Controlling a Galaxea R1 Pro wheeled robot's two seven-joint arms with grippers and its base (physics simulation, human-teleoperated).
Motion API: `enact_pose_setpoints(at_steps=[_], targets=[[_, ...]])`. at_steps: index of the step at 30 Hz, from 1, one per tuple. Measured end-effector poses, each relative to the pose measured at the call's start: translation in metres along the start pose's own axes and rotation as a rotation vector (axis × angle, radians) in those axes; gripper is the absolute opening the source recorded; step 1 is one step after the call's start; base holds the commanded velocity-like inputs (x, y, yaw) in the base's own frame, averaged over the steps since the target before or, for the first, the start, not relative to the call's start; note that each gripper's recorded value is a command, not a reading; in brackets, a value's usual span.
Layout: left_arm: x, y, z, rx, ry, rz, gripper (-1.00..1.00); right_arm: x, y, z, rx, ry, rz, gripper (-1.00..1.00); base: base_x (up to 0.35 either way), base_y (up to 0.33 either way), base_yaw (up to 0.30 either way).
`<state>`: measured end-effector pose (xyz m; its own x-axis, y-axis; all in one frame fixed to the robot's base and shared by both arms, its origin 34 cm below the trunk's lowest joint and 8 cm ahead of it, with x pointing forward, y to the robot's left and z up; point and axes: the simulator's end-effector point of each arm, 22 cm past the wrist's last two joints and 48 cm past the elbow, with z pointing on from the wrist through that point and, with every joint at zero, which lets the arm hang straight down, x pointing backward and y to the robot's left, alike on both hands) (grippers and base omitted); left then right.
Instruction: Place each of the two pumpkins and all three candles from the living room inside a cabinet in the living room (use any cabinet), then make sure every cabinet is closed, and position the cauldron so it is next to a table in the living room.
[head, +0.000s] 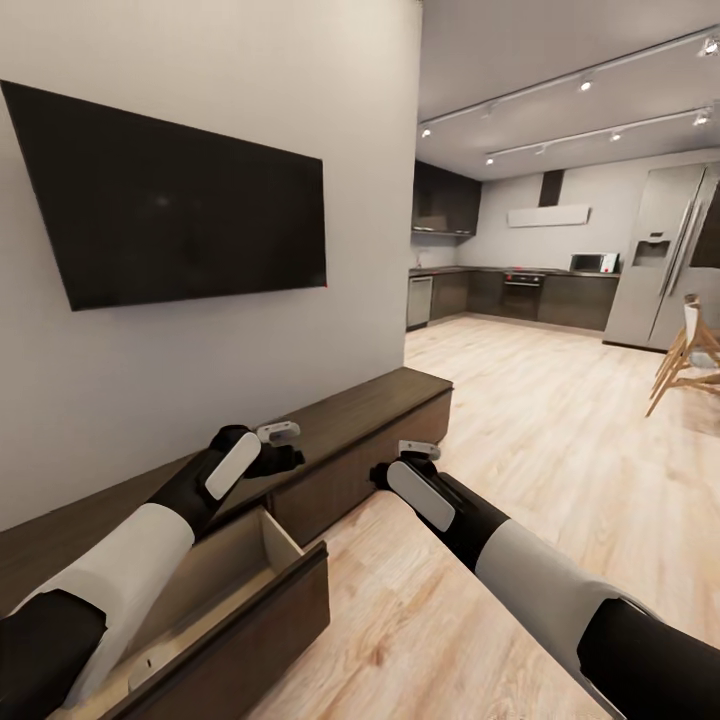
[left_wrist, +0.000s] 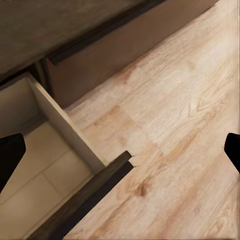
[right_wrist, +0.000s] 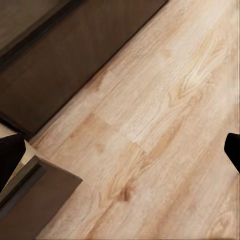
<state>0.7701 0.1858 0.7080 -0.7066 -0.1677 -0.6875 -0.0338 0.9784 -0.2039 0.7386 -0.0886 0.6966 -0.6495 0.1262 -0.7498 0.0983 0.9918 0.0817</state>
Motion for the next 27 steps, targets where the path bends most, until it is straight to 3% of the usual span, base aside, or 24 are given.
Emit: enact_pose_setpoints(at_steps=[27], targets=[[-0.007, -0.006, -0.011, 0.016, -0.015, -0.006, 1.0, -0.008, -0.001, -0.009, 0.002, -0.016, 0.006, 1.0, 0.0, 0.0, -0.271]])
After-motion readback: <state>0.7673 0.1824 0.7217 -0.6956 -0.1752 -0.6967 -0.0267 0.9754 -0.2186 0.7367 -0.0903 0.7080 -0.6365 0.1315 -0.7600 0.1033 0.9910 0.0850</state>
